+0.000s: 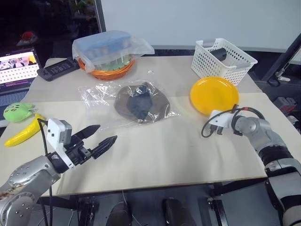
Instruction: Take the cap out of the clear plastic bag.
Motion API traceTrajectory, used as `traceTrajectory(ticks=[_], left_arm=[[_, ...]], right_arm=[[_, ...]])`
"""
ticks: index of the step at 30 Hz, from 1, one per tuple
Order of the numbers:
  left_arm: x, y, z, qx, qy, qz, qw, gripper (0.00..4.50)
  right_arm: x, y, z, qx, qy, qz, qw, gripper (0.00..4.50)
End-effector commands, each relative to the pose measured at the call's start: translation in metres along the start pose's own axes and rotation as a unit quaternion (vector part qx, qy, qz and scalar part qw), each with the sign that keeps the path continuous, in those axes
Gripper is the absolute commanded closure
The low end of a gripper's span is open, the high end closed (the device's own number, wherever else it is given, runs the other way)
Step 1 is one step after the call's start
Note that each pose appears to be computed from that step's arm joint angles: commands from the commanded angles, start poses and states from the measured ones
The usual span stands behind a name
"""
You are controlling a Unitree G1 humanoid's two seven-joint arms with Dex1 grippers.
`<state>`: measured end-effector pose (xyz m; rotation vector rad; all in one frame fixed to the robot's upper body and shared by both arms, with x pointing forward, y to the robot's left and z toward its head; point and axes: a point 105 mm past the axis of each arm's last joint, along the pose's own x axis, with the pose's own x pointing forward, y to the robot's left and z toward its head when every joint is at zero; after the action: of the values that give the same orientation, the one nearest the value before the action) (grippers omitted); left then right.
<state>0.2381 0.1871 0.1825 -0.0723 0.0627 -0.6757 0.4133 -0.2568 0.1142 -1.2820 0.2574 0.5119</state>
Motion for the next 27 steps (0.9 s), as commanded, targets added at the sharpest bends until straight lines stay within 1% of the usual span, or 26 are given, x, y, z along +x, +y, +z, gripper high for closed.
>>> traceTrajectory(ticks=[1, 3, 4, 5, 6, 7, 10, 13, 16, 20, 22, 24, 25, 26, 27], left_arm=[[-0.002, -0.003, 0.012, 0.022, -0.023, 0.000, 0.999, 0.00], [-0.003, -0.003, 0.012, 0.023, -0.022, 0.001, 0.999, 0.00], [-0.003, -0.003, 0.012, 0.024, -0.022, 0.001, 0.999, 0.00], [-0.003, -0.003, 0.013, 0.024, -0.022, 0.002, 0.999, 0.00], [-0.003, -0.001, 0.013, 0.026, -0.022, 0.003, 0.999, 0.00], [-0.004, 0.000, 0.014, 0.029, -0.024, 0.006, 0.999, 0.00], [-0.005, 0.005, 0.017, 0.035, -0.029, 0.016, 0.999, 0.00], [-0.008, 0.013, 0.019, 0.038, -0.039, 0.033, 0.998, 0.00], [-0.011, 0.021, 0.020, 0.043, -0.046, 0.052, 0.997, 0.00], [-0.017, 0.030, 0.017, 0.050, -0.047, 0.076, 0.995, 0.00], [-0.020, 0.033, 0.016, 0.050, -0.047, 0.085, 0.994, 0.00], [-0.021, 0.034, 0.015, 0.051, -0.047, 0.086, 0.994, 0.00], [-0.022, 0.034, 0.015, 0.051, -0.046, 0.087, 0.994, 0.00], [-0.022, 0.034, 0.015, 0.052, -0.046, 0.088, 0.994, 0.00], [-0.023, 0.035, 0.015, 0.053, -0.048, 0.093, 0.993, 0.00]], right_arm=[[-0.004, -0.019, 0.009, 0.002, -0.006, -0.008, 1.000, 1.89], [-0.007, -0.023, 0.015, 0.009, -0.012, -0.002, 1.000, 1.16], [-0.009, -0.027, 0.018, 0.018, -0.016, 0.001, 1.000, 0.89], [-0.012, -0.029, 0.021, 0.024, -0.018, 0.003, 1.000, 0.44], [-0.016, -0.037, 0.030, 0.043, -0.030, 0.002, 0.999, 0.19], [-0.021, -0.045, 0.040, 0.061, -0.046, 0.004, 0.997, 0.08], [-0.041, -0.062, 0.075, 0.118, -0.102, 0.030, 0.987, 0.08], [-0.059, -0.065, 0.107, 0.171, -0.162, 0.077, 0.969, 0.08], [-0.060, -0.052, 0.135, 0.216, -0.221, 0.122, 0.943, 0.08], [-0.049, -0.016, 0.163, 0.226, -0.260, 0.165, 0.924, 0.08], [-0.041, 0.004, 0.175, 0.183, -0.265, 0.162, 0.933, 0.08], [-0.030, 0.015, 0.181, 0.150, -0.264, 0.134, 0.943, 0.08], [-0.024, 0.018, 0.181, 0.127, -0.256, 0.115, 0.951, 0.08], [-0.019, 0.018, 0.182, 0.125, -0.258, 0.093, 0.954, 0.08], [-0.013, 0.019, 0.181, 0.105, -0.254, 0.068, 0.959, 0.08]])
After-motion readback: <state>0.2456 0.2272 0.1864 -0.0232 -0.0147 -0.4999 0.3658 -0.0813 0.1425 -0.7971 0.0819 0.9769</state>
